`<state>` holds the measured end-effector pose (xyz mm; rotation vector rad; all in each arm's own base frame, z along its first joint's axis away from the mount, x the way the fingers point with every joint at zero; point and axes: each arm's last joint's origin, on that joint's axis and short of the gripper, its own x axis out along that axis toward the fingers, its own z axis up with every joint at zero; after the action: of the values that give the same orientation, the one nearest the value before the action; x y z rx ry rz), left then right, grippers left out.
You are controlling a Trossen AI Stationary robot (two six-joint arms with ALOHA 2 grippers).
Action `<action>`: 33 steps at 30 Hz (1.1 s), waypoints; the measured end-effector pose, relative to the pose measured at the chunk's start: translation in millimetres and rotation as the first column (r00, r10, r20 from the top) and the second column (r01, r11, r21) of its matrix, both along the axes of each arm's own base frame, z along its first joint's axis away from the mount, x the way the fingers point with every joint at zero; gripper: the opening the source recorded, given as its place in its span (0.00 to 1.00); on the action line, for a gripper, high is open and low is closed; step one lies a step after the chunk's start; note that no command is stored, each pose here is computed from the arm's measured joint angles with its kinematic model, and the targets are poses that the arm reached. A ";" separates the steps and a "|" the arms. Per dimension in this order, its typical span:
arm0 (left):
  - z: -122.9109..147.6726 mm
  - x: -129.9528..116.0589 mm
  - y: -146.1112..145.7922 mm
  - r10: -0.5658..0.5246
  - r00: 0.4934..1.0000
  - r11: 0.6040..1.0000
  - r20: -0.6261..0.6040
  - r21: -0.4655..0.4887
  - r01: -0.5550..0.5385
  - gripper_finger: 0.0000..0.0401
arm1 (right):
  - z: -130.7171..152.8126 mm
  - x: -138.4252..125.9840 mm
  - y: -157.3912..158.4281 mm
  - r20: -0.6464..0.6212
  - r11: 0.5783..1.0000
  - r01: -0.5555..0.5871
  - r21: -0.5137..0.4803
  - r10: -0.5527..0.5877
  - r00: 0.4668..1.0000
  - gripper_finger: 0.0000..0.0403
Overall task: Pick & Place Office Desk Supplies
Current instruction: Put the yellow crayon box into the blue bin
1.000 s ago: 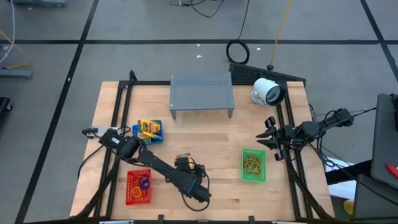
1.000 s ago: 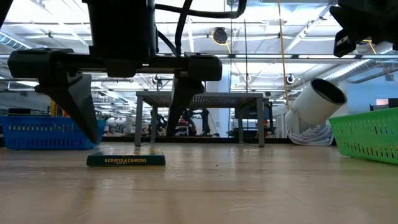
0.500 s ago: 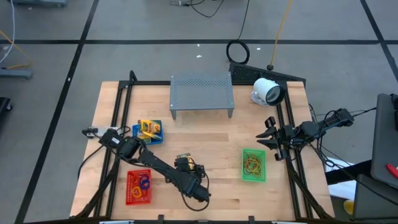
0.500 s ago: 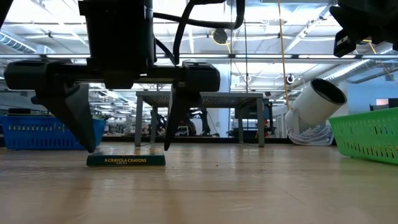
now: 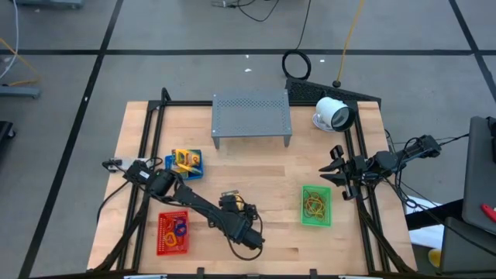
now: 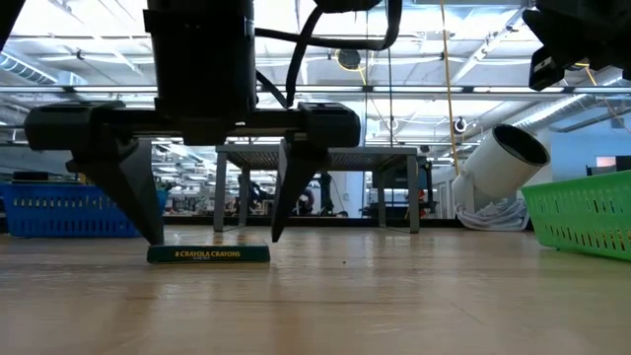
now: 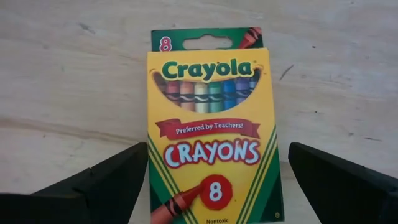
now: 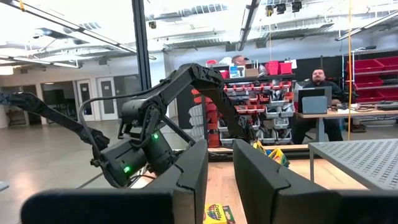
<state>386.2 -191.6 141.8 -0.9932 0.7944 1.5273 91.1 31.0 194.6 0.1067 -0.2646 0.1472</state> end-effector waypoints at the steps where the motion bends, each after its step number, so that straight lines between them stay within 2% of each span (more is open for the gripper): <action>1: -0.1 0.1 0.3 0.001 1.000 1.000 -0.003 -0.005 -0.001 1.00 | 0.0 0.0 0.0 0.000 1.000 0.000 0.000 0.000 1.000 0.16; 7: 0.0 -0.2 1.3 0.003 1.000 1.000 -0.020 -0.017 -0.004 1.00 | 0.0 0.0 0.0 0.000 1.000 0.000 0.000 0.000 1.000 0.16; 16: -17.4 4.1 -0.5 0.002 0.999 1.000 -0.037 -0.026 -0.003 1.00 | 0.1 -0.1 0.0 0.001 1.000 0.000 0.000 0.000 1.000 0.16; 33: -19.9 3.8 -0.6 0.007 1.000 1.000 -0.031 -0.007 -0.008 1.00 | 0.0 0.0 0.0 0.000 1.000 0.000 0.000 0.000 1.000 0.16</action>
<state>390.0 -192.2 122.0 -0.9810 0.8190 1.5503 91.0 31.0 194.6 0.1068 -0.2649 0.1468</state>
